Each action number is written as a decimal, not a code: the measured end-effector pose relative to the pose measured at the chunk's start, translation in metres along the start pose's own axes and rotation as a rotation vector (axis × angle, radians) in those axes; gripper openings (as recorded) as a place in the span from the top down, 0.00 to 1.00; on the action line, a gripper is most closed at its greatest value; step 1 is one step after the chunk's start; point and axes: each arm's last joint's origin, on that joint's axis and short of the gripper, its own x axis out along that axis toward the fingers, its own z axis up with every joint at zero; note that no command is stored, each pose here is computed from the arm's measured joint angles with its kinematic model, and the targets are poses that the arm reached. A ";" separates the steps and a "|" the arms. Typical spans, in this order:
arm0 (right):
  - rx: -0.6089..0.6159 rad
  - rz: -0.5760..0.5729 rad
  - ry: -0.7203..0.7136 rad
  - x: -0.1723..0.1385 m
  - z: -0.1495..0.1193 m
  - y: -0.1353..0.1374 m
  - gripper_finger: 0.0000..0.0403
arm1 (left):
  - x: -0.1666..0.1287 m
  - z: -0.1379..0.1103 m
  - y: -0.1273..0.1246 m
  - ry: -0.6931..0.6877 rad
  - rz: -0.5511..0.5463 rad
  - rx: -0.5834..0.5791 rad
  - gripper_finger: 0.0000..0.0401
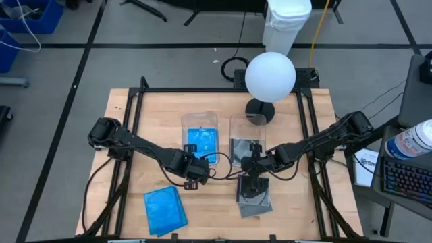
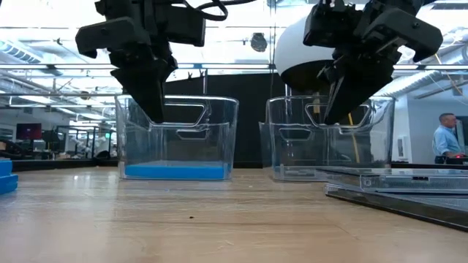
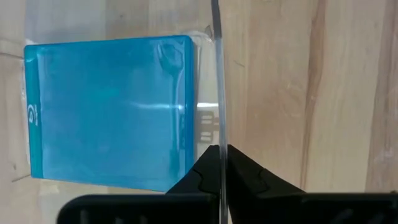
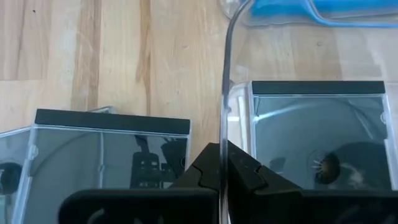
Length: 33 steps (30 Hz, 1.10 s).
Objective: Pick & place jewel cases by type
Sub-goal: Adjust the transparent bins, then put the black cd case into the right transparent bin
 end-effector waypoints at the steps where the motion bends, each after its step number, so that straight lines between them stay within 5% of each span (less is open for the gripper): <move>1: 0.003 0.002 0.000 0.000 0.000 0.000 1.00 | 0.000 0.000 0.000 0.001 0.000 0.000 0.94; 10: -0.028 0.014 -0.022 0.000 0.002 -0.001 0.95 | 0.000 0.000 0.000 0.003 -0.006 0.042 0.96; 24: -0.015 0.045 -0.069 -0.014 0.004 -0.002 0.70 | -0.013 0.008 -0.006 -0.029 -0.028 0.078 0.63; 33: 0.026 0.087 -0.219 -0.055 0.006 -0.008 0.67 | -0.060 0.017 -0.022 -0.074 -0.056 0.173 0.56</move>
